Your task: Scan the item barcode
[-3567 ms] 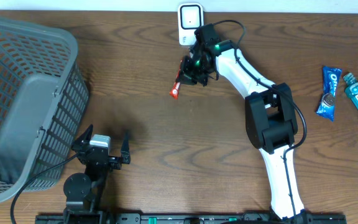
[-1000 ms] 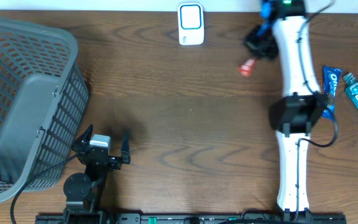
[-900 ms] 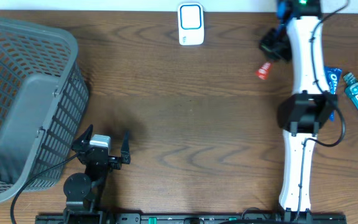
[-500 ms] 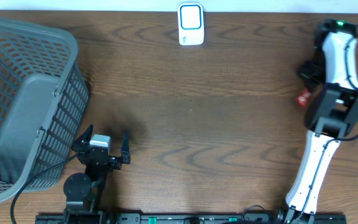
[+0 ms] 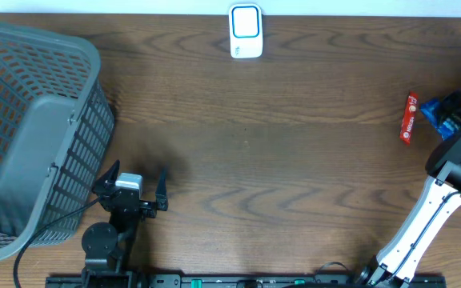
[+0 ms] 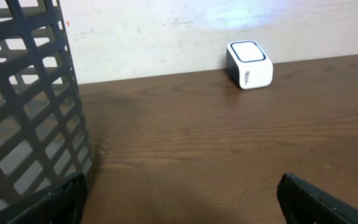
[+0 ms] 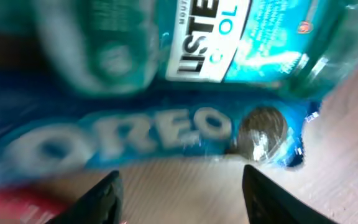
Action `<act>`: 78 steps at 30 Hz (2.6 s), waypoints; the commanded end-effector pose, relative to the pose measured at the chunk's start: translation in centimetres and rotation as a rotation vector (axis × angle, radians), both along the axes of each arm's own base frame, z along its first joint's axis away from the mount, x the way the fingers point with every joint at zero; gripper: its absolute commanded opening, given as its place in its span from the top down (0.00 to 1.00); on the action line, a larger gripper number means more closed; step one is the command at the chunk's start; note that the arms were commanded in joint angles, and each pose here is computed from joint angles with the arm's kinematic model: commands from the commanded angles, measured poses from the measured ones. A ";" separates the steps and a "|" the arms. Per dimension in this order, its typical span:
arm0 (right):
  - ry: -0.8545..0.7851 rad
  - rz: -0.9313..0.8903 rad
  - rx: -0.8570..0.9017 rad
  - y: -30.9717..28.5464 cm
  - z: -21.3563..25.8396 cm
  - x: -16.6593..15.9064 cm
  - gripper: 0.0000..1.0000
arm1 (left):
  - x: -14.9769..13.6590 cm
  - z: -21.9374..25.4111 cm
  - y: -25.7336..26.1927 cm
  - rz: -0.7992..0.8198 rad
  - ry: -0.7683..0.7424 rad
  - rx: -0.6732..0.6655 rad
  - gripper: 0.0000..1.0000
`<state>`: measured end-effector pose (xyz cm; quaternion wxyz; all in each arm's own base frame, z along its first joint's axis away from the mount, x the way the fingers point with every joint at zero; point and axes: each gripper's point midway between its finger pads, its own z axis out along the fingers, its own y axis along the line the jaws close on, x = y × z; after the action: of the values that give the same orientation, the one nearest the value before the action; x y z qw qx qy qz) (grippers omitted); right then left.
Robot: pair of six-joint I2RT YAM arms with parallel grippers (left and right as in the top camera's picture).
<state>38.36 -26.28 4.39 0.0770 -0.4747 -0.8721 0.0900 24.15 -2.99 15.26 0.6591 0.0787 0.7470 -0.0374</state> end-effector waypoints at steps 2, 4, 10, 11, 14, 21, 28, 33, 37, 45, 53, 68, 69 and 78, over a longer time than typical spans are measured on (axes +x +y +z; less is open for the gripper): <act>-0.270 0.096 0.034 2.8 8.5 3.8 0.41 | 0.0 -1.6 -0.2 -0.013 0.036 0.008 0.02; -0.391 0.162 0.093 5.0 12.0 4.8 0.36 | 0.0 -1.6 -0.2 -0.013 0.036 0.008 0.02; -0.673 0.318 0.087 9.9 23.7 4.0 0.31 | 0.0 -1.6 -0.2 -0.013 0.036 0.008 0.02; -0.714 0.350 0.058 10.6 25.8 3.3 0.30 | 0.0 -1.6 -0.2 -0.013 0.036 0.008 0.02; -0.816 0.440 -0.021 12.4 31.2 1.0 0.29 | 0.0 -1.6 -0.2 -0.013 0.036 0.008 0.02; -1.086 0.529 -0.123 17.5 41.7 -6.4 0.01 | 0.0 -1.6 -0.2 -0.013 0.036 0.008 0.02; -1.287 0.583 -0.287 21.7 48.4 -15.5 0.01 | 0.0 -1.6 -0.2 -0.013 0.036 0.008 0.02; -1.372 0.624 -0.424 23.6 50.9 -21.0 0.01 | 0.0 -1.6 -0.2 -0.013 0.036 0.008 0.02; -1.361 0.628 -0.627 23.4 52.0 -25.6 0.01 | 0.0 -1.6 -0.2 -0.013 0.036 0.008 0.02; -1.482 0.797 -0.647 27.9 53.1 -29.7 0.01 | 0.0 -1.6 -0.2 -0.013 0.036 0.008 0.02; -1.582 0.880 -0.756 30.2 54.6 -33.5 0.01 | 0.0 -1.6 -0.2 -0.013 0.036 0.008 0.02; -1.792 1.042 -0.841 31.6 56.4 -36.9 0.01 | 0.0 -1.6 -0.2 -0.013 0.036 0.008 0.02; -1.795 1.042 -0.843 31.5 56.1 -36.6 0.01 | 0.0 -1.6 -0.2 -0.013 0.036 0.008 0.02; -1.896 1.133 -0.800 31.3 51.7 -30.7 0.01 | 0.0 -1.6 -0.2 -0.013 0.036 0.008 0.02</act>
<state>5.06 4.73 58.76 -0.8149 0.0834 -0.5733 0.0189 24.15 -2.99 15.26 0.6591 0.0787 0.7470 -0.0374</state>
